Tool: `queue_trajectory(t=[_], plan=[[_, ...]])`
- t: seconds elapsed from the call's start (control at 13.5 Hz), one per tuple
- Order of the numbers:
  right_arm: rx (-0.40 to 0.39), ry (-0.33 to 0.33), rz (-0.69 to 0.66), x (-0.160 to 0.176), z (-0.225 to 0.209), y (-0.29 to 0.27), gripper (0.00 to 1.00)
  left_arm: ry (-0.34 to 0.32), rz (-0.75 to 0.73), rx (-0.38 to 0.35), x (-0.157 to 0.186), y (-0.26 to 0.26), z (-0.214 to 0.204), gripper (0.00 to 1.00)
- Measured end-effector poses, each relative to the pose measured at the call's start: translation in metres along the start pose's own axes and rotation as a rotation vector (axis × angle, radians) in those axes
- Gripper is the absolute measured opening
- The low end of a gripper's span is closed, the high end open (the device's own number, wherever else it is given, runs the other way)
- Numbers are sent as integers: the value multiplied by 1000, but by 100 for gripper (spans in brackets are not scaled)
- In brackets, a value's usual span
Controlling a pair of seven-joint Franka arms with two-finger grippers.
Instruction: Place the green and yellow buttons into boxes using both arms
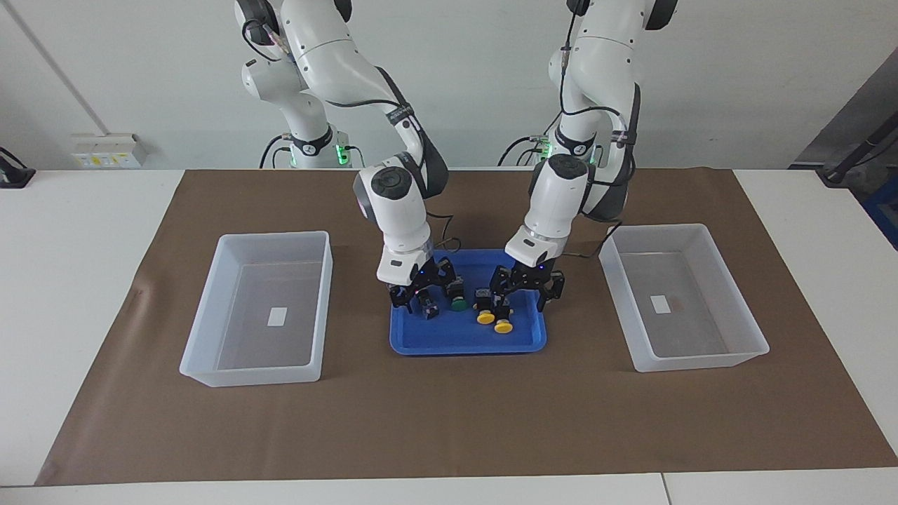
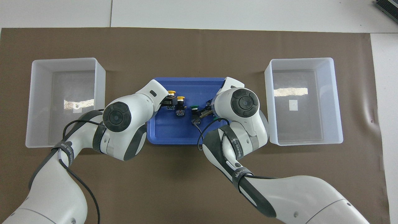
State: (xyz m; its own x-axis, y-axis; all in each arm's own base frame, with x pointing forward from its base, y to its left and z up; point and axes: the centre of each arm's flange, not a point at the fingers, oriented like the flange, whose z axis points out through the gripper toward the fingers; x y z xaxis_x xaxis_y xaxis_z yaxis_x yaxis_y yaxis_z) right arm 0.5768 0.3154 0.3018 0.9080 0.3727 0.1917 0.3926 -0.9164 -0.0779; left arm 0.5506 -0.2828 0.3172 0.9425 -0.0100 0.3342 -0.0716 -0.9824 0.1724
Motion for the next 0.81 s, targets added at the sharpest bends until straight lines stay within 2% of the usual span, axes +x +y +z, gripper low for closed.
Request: queue_trajectory(t=[0.15,0.22,0.37,0.52,0.67,0.74,0.81], plan=[[0,0,1,0,0,0,70,12,-28,-6,3,1,0,91],[1,0,2,0,0,0,53,18,-34,-9,3,2,-1,91],[3,-14,10,2,-5,0,33,28,-46,-14,3,2,3,91],[6,-29,19,9,-35,3,33,31,-55,-17,0,2,13,91],[8,-16,42,17,-86,15,33,26,-56,-16,-4,3,21,88],[7,-5,64,19,-115,29,33,25,-55,-16,-5,4,22,82],[3,2,94,18,-141,49,33,24,-54,-16,-6,5,23,82]])
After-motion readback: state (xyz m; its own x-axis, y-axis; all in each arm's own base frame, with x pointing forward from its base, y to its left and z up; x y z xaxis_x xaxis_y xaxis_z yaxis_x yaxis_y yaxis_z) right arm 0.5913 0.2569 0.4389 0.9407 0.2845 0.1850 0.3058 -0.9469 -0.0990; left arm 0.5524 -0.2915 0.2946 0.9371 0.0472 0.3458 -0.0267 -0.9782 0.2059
